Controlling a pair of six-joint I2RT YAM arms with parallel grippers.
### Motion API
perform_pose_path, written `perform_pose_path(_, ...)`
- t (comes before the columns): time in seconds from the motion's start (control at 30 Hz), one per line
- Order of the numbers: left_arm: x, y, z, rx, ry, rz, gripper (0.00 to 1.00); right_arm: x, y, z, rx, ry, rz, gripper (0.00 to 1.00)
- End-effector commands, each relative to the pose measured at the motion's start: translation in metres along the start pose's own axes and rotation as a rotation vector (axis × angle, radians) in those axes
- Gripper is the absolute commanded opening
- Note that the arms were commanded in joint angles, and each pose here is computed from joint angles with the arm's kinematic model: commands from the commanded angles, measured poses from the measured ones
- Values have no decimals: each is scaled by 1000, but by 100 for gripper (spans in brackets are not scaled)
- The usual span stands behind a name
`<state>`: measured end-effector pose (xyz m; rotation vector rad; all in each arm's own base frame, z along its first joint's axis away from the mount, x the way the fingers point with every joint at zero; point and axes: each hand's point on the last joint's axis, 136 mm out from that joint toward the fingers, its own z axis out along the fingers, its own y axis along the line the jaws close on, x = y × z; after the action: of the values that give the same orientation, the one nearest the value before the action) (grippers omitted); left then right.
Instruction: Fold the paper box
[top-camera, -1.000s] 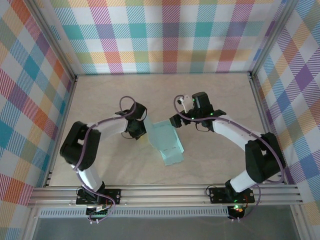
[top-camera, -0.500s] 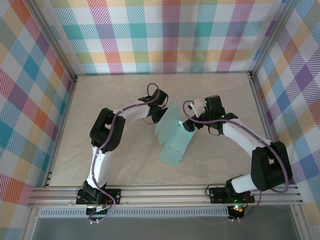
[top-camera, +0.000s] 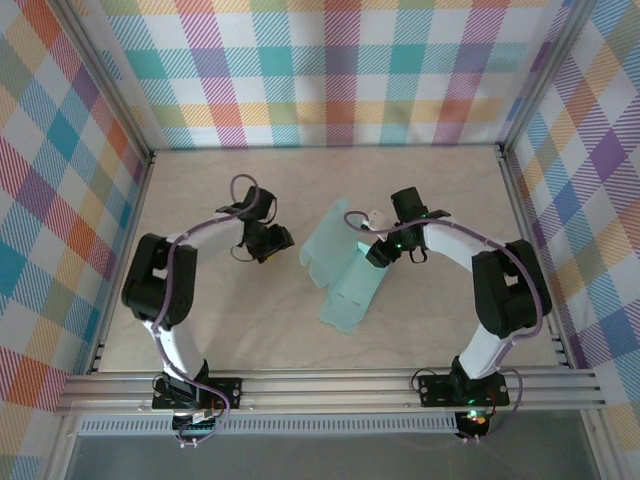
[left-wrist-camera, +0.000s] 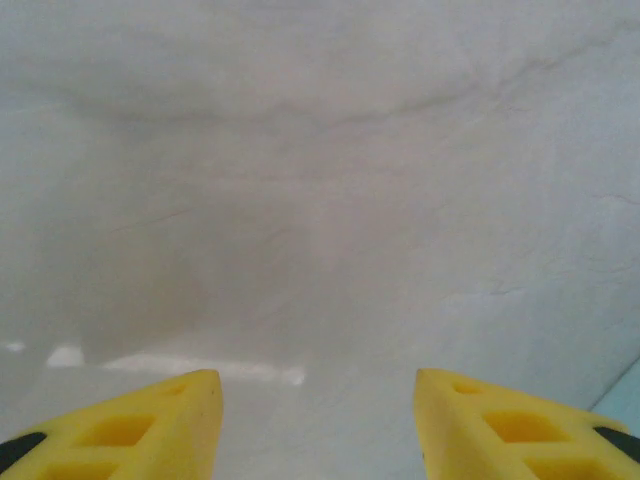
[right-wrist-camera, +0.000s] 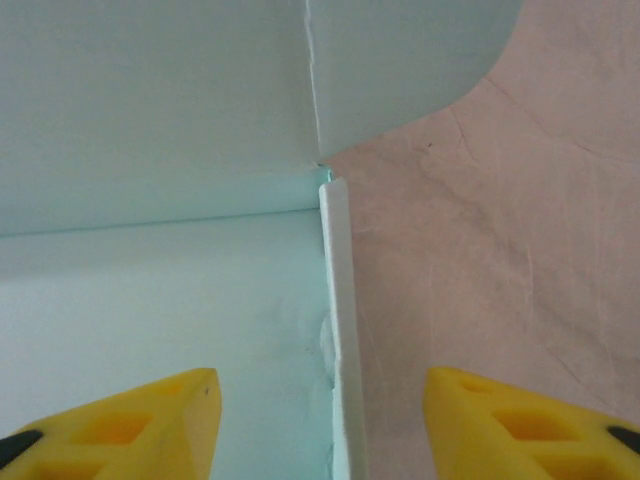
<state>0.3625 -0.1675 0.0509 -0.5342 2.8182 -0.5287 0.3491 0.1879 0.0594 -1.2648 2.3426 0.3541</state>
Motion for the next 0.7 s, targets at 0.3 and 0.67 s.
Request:
perform_pose_path(0.3, 15, 28, -20, -76, -34, 37, 54, 1, -5, 26, -59, 73, -59, 42)
perform_pose_path(0.67, 14, 28, -17, -89, -26, 46, 55, 6, -7, 28, -38, 90, -53, 17)
